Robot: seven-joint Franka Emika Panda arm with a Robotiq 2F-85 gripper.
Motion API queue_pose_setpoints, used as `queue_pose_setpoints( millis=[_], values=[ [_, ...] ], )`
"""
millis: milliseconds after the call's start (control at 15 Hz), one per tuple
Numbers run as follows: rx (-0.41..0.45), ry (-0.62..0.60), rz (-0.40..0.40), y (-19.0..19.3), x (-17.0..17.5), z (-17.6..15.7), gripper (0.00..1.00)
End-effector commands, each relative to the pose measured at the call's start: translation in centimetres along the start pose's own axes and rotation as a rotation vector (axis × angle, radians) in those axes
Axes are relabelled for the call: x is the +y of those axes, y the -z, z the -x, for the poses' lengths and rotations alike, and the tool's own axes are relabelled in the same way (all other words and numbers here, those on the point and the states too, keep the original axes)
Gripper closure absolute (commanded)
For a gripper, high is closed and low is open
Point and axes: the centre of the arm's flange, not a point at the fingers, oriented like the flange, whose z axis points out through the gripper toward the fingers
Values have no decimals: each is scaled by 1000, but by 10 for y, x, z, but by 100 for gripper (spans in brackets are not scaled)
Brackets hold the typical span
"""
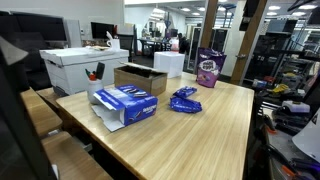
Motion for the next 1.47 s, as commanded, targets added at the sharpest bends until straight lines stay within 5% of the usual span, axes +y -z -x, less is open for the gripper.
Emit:
queue_pose_setpoints(
  millis=[0, 400, 867, 1400],
  values=[
    [0, 0, 0, 0, 0, 0, 0],
    [-6, -15, 5, -1, 0, -3, 0],
    [-85, -185, 138, -24, -22, -31, 0],
    [-155, -201, 215, -55, -59, -71, 0]
  ],
)
